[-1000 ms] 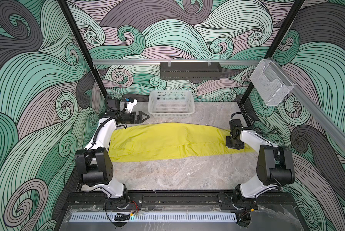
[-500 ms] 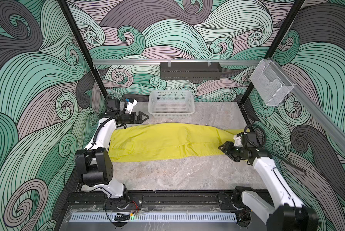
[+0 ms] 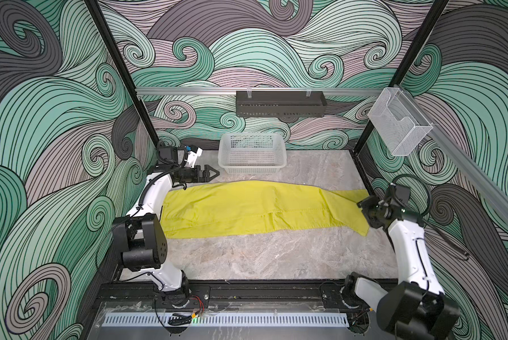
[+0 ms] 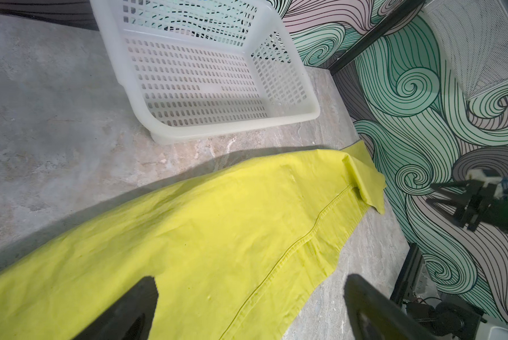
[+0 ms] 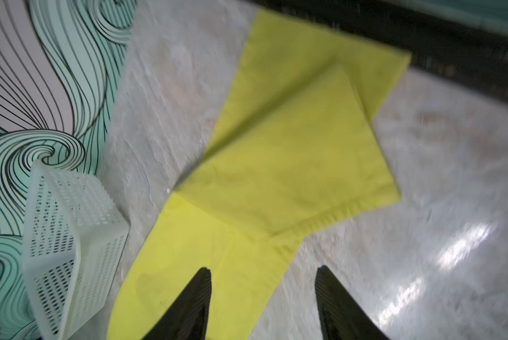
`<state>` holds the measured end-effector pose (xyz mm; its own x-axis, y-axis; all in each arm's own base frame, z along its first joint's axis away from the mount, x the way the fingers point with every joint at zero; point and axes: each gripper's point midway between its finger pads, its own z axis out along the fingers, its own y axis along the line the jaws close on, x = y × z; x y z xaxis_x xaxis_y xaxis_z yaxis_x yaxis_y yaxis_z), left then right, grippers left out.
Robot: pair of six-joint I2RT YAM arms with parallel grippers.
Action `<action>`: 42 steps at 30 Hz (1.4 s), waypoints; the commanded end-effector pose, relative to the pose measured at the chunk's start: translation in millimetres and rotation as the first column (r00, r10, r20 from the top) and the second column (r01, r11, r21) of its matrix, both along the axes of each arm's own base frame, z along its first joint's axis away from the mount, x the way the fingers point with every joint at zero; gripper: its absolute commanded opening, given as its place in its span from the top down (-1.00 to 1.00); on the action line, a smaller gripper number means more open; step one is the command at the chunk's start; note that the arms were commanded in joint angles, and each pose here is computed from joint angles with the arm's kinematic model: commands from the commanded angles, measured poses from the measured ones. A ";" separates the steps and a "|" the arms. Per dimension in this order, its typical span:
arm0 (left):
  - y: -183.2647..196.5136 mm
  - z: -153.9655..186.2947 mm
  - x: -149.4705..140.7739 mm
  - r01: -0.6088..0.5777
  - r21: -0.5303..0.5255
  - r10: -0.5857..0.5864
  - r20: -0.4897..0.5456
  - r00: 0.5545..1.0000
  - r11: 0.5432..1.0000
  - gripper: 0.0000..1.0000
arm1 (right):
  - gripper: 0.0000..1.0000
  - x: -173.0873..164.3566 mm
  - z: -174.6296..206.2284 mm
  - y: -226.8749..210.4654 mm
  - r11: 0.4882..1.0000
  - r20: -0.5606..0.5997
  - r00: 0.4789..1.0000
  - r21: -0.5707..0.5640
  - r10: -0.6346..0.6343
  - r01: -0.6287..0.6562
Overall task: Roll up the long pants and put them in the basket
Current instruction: Fold the long pant at the center of the board.
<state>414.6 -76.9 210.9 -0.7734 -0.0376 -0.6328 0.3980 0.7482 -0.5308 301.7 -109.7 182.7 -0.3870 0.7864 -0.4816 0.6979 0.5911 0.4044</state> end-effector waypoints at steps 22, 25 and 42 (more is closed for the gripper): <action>13.9 -51.3 6.7 0.028 0.027 -0.021 -0.226 0.974 0.999 -0.97 | 0.05 6.5 -157.2 -82.9 0.962 -0.616 0.784 -0.159 0.079 -0.222; 12.1 -51.9 5.1 0.038 0.016 -0.033 -0.239 0.970 0.999 -0.97 | 0.21 12.8 -163.5 -81.0 0.964 -0.623 0.774 -0.119 0.112 -0.236; 10.0 -53.0 3.1 0.060 0.002 -0.057 -0.265 0.963 0.998 -0.97 | 0.92 22.4 -179.8 -80.3 0.966 -0.663 0.731 -0.046 0.162 -0.256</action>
